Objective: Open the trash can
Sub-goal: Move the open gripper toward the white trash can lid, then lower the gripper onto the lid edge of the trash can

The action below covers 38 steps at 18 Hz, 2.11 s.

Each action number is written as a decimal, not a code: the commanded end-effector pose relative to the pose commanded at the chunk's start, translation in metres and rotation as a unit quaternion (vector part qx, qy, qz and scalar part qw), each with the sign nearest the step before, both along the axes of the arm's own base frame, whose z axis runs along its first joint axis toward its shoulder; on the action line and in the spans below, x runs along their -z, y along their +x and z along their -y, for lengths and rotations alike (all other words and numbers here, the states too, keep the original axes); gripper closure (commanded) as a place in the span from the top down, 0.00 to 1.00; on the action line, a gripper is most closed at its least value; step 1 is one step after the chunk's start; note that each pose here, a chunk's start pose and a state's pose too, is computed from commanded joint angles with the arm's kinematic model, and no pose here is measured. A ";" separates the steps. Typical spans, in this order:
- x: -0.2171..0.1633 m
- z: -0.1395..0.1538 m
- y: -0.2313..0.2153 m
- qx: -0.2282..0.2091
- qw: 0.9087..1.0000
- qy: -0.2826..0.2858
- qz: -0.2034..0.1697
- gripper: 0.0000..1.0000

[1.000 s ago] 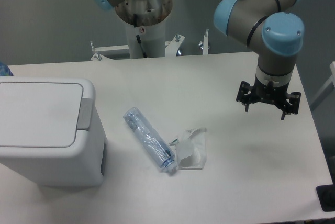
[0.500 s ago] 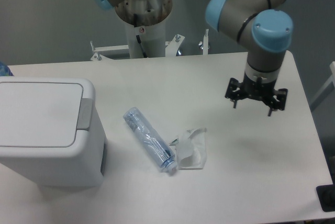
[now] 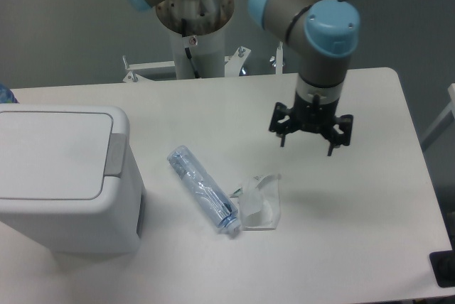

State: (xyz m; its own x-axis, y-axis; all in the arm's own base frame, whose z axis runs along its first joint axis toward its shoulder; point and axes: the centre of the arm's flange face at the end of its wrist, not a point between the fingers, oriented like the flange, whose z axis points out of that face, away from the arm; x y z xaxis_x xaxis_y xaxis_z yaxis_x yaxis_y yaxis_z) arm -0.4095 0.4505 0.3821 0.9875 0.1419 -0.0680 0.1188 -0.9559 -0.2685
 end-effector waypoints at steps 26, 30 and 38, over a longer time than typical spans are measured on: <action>-0.112 -0.065 0.137 -0.031 0.966 0.213 0.144 1.00; -0.101 -0.084 0.149 -0.010 0.965 0.221 0.138 1.00; -0.087 -0.092 0.161 0.001 0.966 0.211 0.147 1.00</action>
State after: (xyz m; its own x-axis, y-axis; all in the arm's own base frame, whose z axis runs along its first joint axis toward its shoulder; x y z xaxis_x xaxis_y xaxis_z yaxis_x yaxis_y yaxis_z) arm -0.2483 0.5421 0.4692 0.9559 0.0929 0.2786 0.2467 -0.7688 -0.5899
